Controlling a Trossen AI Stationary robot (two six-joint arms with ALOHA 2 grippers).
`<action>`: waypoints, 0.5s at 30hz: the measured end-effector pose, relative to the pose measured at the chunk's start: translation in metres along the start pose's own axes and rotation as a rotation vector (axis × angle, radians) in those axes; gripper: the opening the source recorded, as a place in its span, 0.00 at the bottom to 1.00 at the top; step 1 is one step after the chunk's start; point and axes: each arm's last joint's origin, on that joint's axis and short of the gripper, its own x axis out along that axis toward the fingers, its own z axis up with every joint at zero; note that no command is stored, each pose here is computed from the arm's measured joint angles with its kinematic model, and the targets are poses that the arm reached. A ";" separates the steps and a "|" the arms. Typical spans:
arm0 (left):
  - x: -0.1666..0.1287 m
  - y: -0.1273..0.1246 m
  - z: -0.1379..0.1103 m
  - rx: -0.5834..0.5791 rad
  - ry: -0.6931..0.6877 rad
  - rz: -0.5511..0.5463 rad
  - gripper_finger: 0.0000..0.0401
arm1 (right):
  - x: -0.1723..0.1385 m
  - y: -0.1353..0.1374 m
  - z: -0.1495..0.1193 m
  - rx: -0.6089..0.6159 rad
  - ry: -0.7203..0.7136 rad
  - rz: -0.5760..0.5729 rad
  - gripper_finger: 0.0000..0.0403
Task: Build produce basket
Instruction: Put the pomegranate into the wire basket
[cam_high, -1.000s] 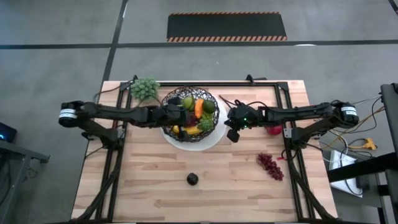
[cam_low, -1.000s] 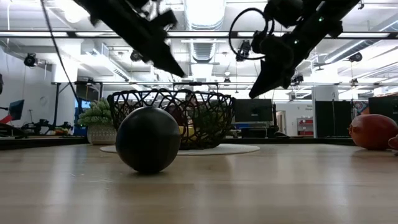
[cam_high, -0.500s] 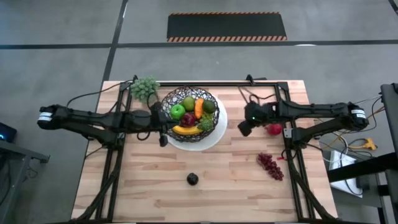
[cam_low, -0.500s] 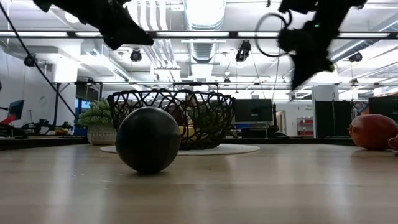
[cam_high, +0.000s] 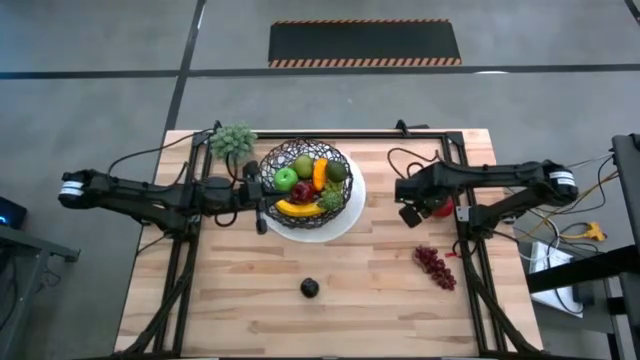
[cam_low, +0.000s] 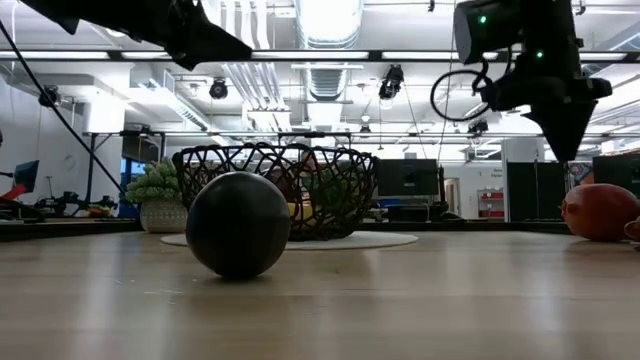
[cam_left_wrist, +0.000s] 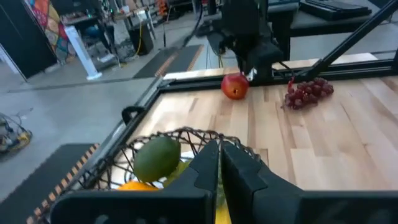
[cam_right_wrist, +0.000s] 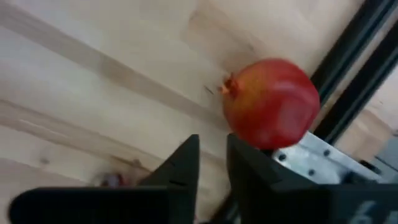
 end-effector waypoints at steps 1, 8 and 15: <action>0.000 0.000 0.001 0.007 -0.005 0.001 0.00 | 0.002 0.001 0.000 -0.002 0.022 -0.019 0.21; -0.002 0.001 0.001 0.037 -0.014 0.002 0.00 | 0.008 0.009 0.008 -0.063 0.137 -0.123 0.52; -0.002 0.001 0.001 0.041 -0.015 0.002 0.00 | 0.028 0.014 0.018 -0.233 0.249 -0.200 0.76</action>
